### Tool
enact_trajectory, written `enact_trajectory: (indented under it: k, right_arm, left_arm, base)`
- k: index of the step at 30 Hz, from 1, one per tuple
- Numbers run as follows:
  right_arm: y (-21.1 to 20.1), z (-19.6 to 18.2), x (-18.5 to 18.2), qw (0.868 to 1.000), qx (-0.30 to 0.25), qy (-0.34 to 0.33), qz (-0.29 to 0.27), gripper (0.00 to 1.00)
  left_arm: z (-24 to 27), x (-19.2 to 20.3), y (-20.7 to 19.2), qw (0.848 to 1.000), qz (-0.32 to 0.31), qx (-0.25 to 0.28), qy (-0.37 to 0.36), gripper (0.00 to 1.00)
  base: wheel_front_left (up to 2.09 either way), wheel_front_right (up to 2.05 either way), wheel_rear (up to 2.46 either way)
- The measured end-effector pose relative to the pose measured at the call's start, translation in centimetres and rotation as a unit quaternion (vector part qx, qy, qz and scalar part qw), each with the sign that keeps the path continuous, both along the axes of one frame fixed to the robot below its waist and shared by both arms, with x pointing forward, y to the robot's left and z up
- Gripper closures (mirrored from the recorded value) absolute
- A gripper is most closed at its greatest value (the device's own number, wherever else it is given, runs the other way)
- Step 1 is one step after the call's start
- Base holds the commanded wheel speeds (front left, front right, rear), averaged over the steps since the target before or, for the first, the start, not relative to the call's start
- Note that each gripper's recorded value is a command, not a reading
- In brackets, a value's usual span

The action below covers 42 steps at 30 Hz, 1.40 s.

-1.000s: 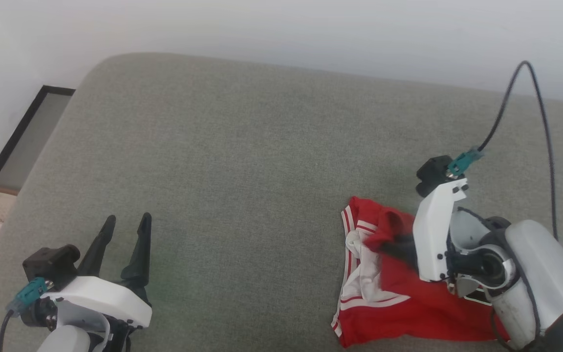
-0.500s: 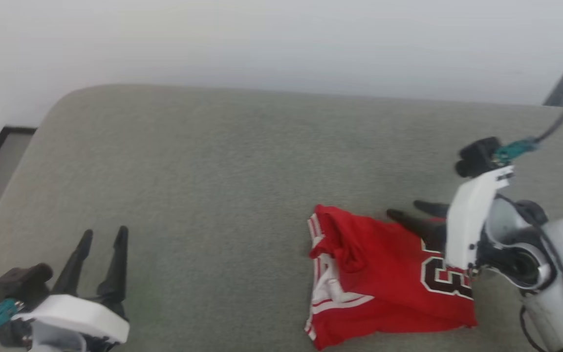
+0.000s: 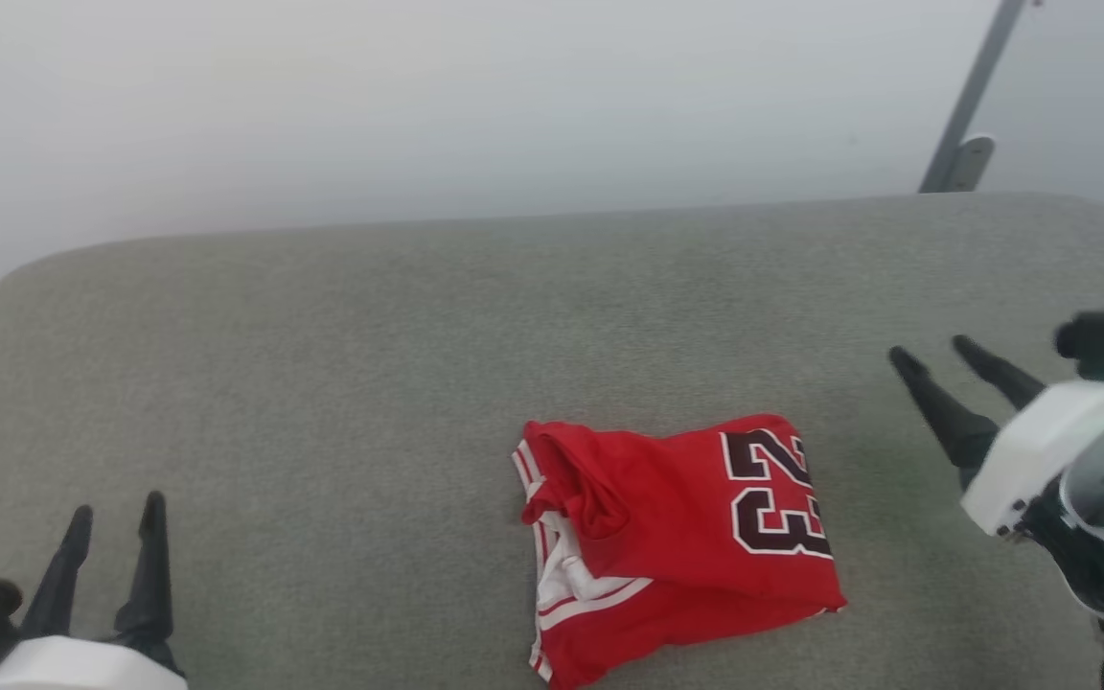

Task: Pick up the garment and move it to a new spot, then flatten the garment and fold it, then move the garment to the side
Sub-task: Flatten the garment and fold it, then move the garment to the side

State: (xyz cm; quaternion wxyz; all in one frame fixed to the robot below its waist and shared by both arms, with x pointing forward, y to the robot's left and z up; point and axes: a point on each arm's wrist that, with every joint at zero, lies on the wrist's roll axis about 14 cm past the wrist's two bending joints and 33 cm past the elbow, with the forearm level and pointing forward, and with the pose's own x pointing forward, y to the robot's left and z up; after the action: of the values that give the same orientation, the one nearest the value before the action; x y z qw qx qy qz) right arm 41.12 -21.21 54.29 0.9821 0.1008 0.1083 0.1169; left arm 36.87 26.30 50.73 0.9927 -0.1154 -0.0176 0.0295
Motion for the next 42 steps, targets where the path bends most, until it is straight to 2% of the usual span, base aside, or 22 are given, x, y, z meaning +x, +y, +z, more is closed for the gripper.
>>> enact_trajectory:
  k: [5, 12, 25, 42]
  right_arm:
    - [-3.1, 0.6, -1.2, 0.997, -0.023, -0.061, -0.051, 0.0]
    - [-5.5, 0.1, -2.5, 0.989, -0.022, -0.11, -0.099, 0.0]
    - [-5.6, -2.1, -3.5, 0.986, -0.013, -0.111, -0.12, 0.0]
    - [-4.9, -3.5, -3.9, 0.989, -0.01, -0.091, -0.115, 0.0]
  left_arm:
    - [-0.4, -0.2, -0.2, 1.0, -0.006, 0.013, 0.004, 0.0]
    - [-0.9, -1.0, 0.3, 1.0, -0.004, 0.016, 0.008, 0.0]
    - [-0.2, -2.1, 1.9, 0.999, 0.01, 0.044, -0.001, 0.0]
    - [-0.1, -2.5, 2.3, 0.997, 0.012, 0.071, -0.002, 0.0]
  base:
    - [0.0, 0.0, 0.0]
    - [0.0, 0.0, 0.0]
    - [0.0, 0.0, 0.0]
    - [0.0, 0.0, 0.0]
